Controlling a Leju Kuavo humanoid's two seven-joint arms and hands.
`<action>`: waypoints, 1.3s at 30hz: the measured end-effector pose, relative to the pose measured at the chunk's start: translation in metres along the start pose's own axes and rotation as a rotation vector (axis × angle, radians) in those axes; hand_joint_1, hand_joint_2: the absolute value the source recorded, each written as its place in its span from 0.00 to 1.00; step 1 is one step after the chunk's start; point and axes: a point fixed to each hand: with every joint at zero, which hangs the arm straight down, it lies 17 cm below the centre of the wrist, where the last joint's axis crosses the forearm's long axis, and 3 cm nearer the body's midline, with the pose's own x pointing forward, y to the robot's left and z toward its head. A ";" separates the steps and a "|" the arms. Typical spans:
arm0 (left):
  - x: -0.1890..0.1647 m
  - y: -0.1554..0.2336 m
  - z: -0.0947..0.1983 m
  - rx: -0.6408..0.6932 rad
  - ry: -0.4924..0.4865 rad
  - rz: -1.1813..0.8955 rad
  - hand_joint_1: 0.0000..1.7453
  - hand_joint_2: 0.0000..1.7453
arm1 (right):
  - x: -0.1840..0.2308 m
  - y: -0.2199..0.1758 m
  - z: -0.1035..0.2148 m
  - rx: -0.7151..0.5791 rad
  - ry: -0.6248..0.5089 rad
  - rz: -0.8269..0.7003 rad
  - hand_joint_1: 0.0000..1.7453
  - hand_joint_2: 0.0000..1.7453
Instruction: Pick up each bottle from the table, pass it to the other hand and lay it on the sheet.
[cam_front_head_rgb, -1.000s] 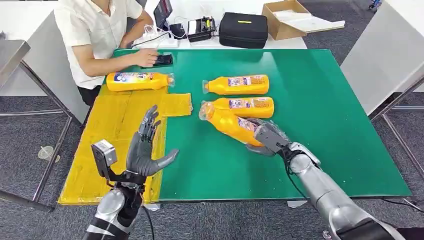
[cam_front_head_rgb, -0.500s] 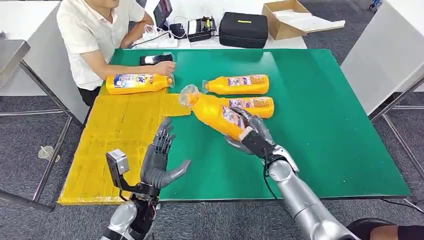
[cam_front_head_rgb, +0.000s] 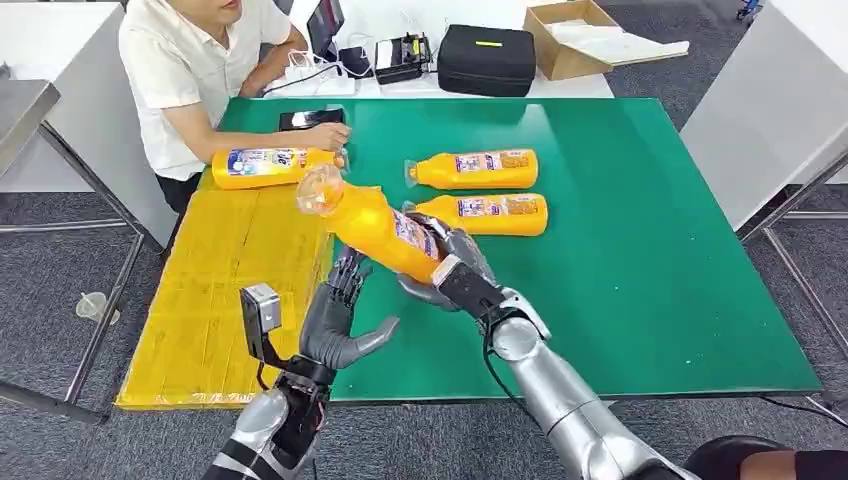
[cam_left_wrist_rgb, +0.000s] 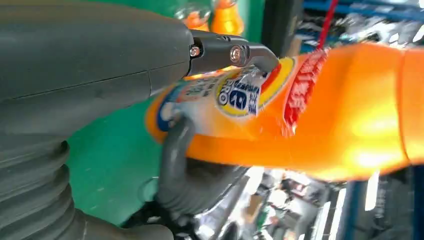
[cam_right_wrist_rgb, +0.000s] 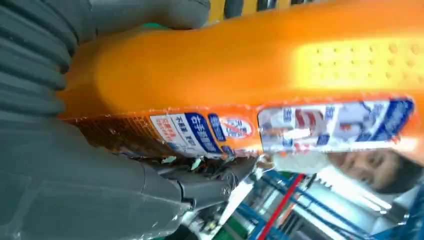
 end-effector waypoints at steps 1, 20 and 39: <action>0.001 0.002 -0.001 0.009 -0.005 0.003 0.00 1.00 | 0.003 0.004 -0.002 0.009 -0.009 -0.001 1.00 1.00; 0.033 0.039 -0.026 0.149 -0.120 -0.012 0.00 1.00 | 0.034 0.062 -0.009 0.147 -0.122 -0.041 1.00 1.00; 0.048 0.017 -0.017 -0.013 -0.145 0.236 1.00 1.00 | 0.038 0.070 -0.008 0.167 -0.150 -0.100 0.00 1.00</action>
